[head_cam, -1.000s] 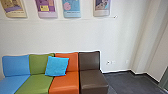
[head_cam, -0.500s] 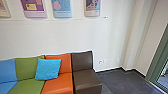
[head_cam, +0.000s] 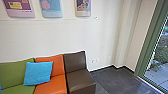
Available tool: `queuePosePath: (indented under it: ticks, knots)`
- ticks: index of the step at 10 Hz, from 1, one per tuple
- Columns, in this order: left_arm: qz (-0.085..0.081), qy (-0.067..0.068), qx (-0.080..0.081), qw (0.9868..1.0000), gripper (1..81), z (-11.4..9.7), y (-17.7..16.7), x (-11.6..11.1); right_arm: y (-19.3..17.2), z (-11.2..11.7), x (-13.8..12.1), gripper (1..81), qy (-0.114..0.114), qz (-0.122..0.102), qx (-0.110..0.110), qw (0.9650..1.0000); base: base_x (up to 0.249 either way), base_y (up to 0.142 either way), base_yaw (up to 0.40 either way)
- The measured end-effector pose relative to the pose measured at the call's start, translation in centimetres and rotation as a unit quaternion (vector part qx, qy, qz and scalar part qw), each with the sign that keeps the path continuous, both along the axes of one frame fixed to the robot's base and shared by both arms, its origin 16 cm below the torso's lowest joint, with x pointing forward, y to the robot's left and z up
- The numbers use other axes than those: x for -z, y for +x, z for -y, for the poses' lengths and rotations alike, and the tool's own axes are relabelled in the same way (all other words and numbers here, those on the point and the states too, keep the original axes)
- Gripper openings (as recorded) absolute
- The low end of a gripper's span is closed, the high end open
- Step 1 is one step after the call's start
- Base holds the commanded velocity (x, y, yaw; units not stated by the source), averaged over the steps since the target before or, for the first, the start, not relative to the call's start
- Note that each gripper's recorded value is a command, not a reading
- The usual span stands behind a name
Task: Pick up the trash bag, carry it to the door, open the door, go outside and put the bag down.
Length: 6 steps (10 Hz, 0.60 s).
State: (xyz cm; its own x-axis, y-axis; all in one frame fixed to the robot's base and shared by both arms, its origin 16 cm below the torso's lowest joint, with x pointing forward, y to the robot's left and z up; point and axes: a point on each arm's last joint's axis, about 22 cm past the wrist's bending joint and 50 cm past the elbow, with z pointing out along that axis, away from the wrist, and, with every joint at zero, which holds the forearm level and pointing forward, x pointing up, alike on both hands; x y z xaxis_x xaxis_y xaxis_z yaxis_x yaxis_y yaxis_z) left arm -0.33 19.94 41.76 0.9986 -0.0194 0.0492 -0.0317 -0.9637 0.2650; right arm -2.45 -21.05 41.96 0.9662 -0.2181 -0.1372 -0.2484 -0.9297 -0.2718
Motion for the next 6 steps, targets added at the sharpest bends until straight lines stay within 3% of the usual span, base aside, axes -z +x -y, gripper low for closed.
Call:
queuePosePath:
  ticks: [6]
  knots:
    - [0.002, -0.001, 0.001, 1.0000, 1.0, 0.24, 0.19, -0.02, 0.00, -0.05, 0.00, 81.1, 0.000, 0.000, 0.000, 1.0000, 0.000, 0.000, -0.248]
